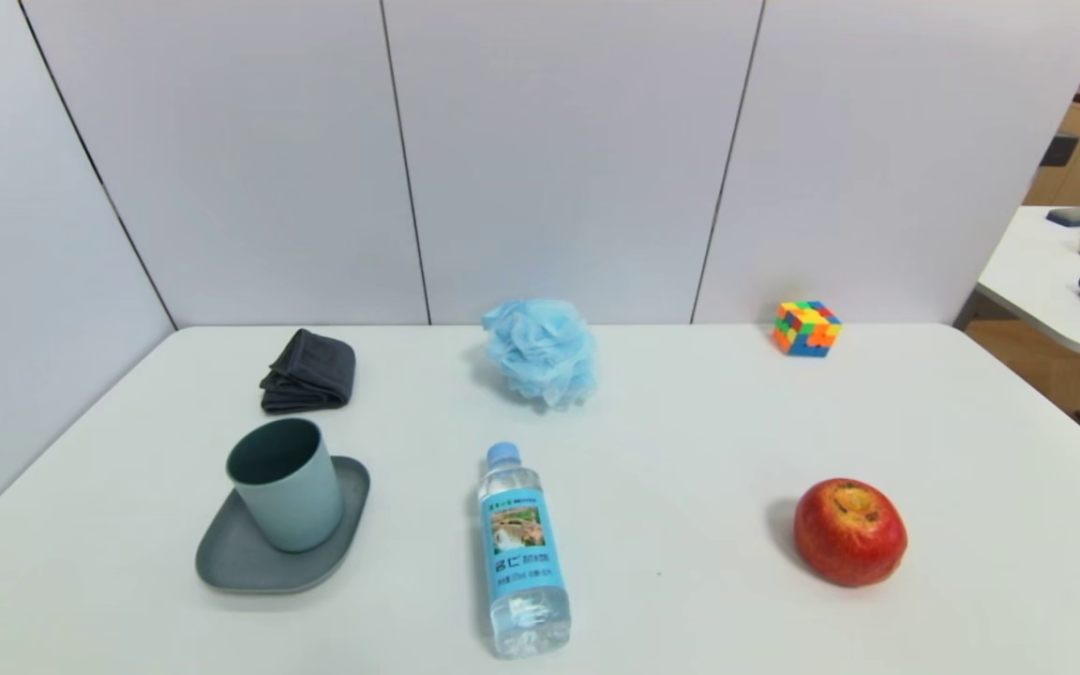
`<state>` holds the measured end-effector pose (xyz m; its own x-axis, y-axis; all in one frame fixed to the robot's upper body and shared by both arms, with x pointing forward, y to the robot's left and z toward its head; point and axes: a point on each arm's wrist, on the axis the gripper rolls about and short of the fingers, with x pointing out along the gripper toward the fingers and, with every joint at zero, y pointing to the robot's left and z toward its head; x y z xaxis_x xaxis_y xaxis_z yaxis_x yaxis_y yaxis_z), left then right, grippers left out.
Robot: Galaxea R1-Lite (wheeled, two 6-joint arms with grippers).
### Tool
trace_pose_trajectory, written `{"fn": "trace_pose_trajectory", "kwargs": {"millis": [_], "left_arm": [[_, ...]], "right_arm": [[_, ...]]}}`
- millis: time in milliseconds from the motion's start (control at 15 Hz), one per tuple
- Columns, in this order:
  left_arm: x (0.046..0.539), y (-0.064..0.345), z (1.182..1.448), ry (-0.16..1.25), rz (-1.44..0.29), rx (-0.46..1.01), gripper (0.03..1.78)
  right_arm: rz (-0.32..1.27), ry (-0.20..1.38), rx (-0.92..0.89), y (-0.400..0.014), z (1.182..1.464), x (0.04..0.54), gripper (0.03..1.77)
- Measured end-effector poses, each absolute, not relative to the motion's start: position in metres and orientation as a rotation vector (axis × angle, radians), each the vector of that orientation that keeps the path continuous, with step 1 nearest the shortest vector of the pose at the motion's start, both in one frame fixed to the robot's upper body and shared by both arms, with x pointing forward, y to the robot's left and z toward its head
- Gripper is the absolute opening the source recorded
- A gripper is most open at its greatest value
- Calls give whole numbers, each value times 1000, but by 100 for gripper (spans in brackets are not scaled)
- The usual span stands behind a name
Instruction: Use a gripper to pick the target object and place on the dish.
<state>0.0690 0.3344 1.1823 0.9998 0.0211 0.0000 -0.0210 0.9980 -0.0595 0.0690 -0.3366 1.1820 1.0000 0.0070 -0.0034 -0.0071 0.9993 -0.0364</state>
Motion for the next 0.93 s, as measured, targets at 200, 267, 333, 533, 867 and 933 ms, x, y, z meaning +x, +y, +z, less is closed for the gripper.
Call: {"fn": "trace_pose_trajectory", "kwargs": {"millis": [200, 267, 333, 533, 867, 933], "left_arm": [[69, 334, 1183, -3, 22, -84, 169], [69, 334, 1183, -3, 22, -85, 169], [69, 334, 1183, -3, 22, -85, 169], [69, 334, 1183, -3, 22, -85, 169], [69, 334, 1183, -3, 22, -84, 169], [69, 334, 1183, -4, 22, -85, 169]], "right_arm": [[7, 3, -36, -337, 1182, 69, 171], [7, 3, -36, -337, 1182, 69, 171], [7, 3, -36, -337, 1182, 69, 171], [4, 2, -36, -337, 1182, 69, 171], [6, 2, -32, -337, 1182, 69, 171], [6, 2, -32, -337, 1182, 69, 171]]}}
